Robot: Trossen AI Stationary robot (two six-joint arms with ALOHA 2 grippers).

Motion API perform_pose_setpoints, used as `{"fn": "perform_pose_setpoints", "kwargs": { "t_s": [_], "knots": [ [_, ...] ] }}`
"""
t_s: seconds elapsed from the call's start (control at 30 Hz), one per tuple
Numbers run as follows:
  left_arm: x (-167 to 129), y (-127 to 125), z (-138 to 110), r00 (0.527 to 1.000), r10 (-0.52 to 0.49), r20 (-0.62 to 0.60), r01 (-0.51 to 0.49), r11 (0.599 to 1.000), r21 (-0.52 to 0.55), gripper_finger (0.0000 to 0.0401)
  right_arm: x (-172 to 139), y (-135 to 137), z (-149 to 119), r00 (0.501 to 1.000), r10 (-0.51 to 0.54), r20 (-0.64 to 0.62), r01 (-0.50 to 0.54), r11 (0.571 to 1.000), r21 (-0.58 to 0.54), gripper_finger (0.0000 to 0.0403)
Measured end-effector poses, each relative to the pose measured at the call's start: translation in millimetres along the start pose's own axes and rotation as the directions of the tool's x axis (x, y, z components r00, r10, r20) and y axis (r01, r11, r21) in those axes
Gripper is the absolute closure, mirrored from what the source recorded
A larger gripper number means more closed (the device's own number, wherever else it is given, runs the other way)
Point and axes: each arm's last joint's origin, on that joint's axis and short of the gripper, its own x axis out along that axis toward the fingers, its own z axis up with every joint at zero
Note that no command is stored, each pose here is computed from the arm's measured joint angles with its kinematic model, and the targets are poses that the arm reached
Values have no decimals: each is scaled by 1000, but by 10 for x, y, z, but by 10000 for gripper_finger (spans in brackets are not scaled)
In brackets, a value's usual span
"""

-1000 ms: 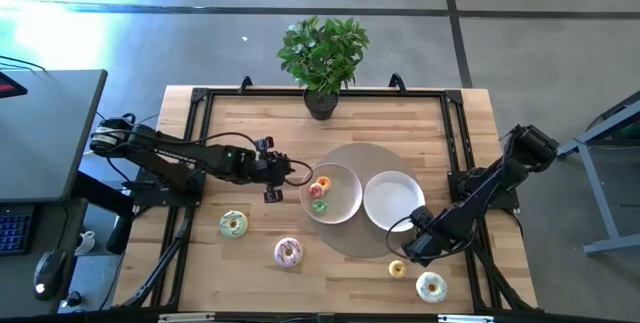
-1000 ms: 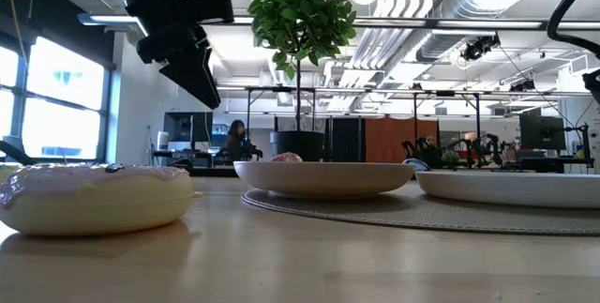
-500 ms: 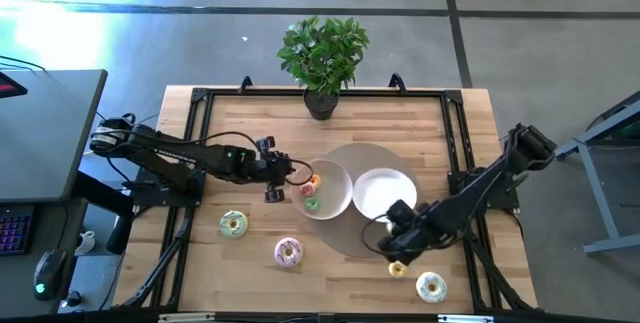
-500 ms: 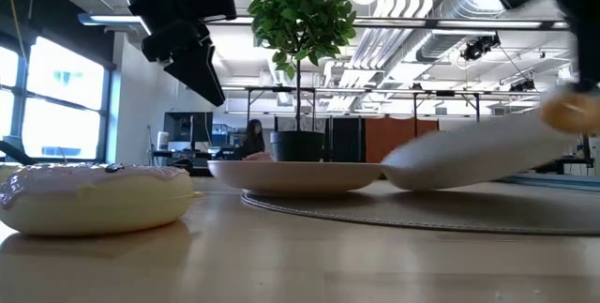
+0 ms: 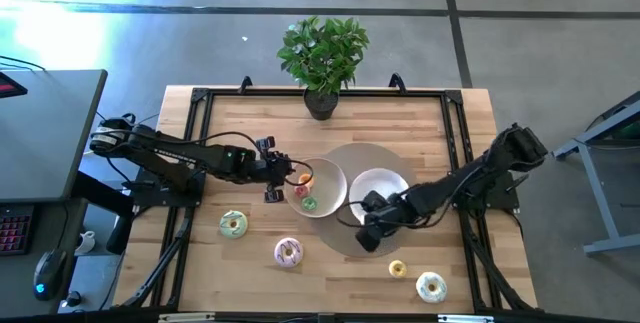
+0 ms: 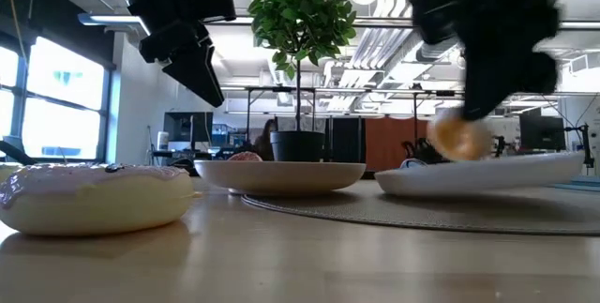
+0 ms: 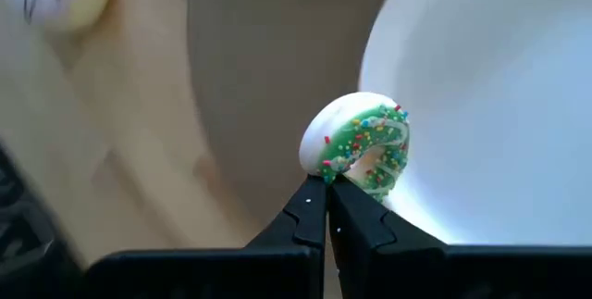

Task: Pick & Place donuts
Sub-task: Put the small green donut into the left white plate

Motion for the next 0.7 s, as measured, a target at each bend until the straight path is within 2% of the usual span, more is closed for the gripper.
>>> {"fn": "perform_pose_setpoints", "kwargs": {
  "t_s": [0.13,0.23,0.3,0.43,0.53,0.7],
  "knots": [
    [1,-1,0,1000,0,0,0,1000,0,263,138,-73,324,979,-29,199,42,997,-66,400],
    [0,-8,-1,1000,-24,-2,24,1000,-1,263,291,-106,633,924,-36,381,80,992,-100,400],
    [0,-17,-1,999,-54,-4,54,999,-4,263,470,-124,810,901,-3,433,68,988,-136,401],
    [-1,-33,-2,994,-111,-9,111,994,-5,263,888,-169,1017,913,114,391,-14,968,-251,401],
    [-1,-34,-2,994,-113,-9,113,994,-5,263,1011,-120,1174,922,156,354,-45,952,-303,401],
    [-1,-34,-3,994,-112,-10,111,993,-30,263,1067,-93,1283,954,86,287,29,926,-376,393]
  ]
}}
